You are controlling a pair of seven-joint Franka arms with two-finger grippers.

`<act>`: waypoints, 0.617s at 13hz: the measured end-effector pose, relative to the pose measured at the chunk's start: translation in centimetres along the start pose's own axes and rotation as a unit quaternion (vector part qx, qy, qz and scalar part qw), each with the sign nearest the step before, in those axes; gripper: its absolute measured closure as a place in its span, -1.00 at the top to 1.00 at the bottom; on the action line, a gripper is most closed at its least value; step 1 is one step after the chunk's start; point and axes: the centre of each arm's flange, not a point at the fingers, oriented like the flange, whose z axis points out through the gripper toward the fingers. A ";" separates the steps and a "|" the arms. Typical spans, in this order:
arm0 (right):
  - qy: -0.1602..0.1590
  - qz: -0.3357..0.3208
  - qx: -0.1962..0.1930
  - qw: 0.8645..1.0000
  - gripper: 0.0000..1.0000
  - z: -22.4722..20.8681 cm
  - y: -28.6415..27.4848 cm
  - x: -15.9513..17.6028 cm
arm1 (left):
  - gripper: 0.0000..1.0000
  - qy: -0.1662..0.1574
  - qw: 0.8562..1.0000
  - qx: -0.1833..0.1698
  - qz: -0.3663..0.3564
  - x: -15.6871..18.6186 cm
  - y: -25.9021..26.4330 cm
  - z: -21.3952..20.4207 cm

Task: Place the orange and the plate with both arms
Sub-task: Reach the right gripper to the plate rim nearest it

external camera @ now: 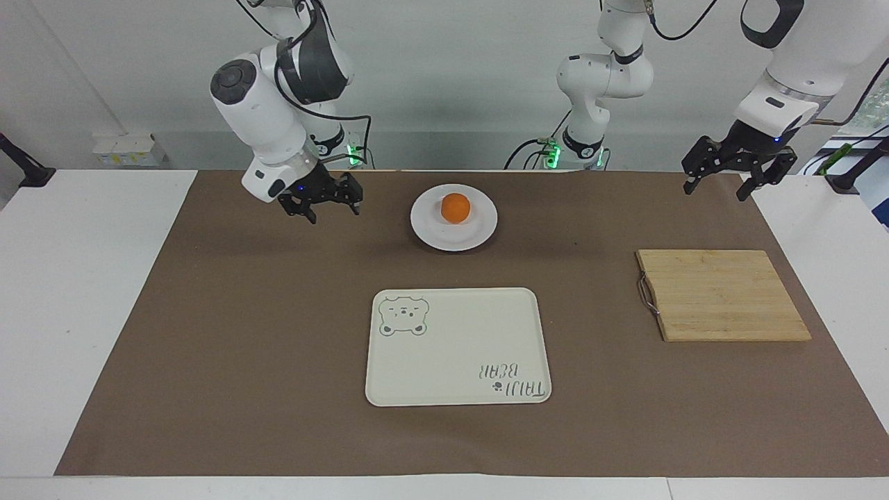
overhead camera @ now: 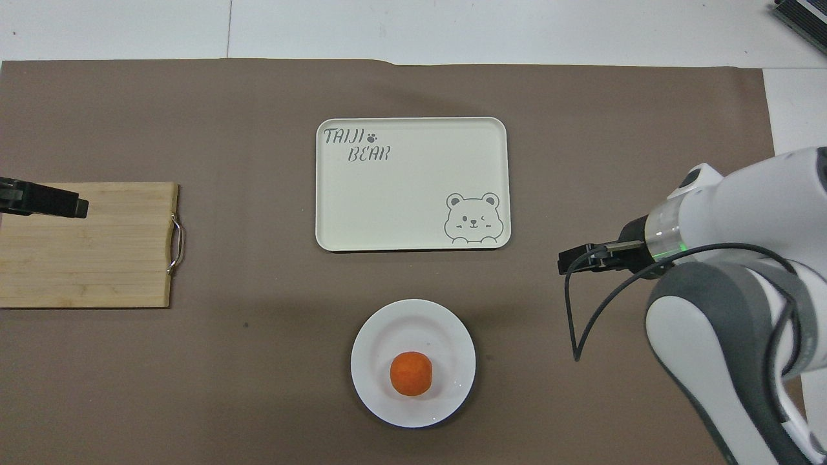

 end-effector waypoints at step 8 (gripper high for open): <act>-0.061 -0.013 0.147 0.987 1.00 12.3 -2.2 -4.5 | 1.00 -0.023 0.999 0.024 0.000 1.1 -0.3 -1.4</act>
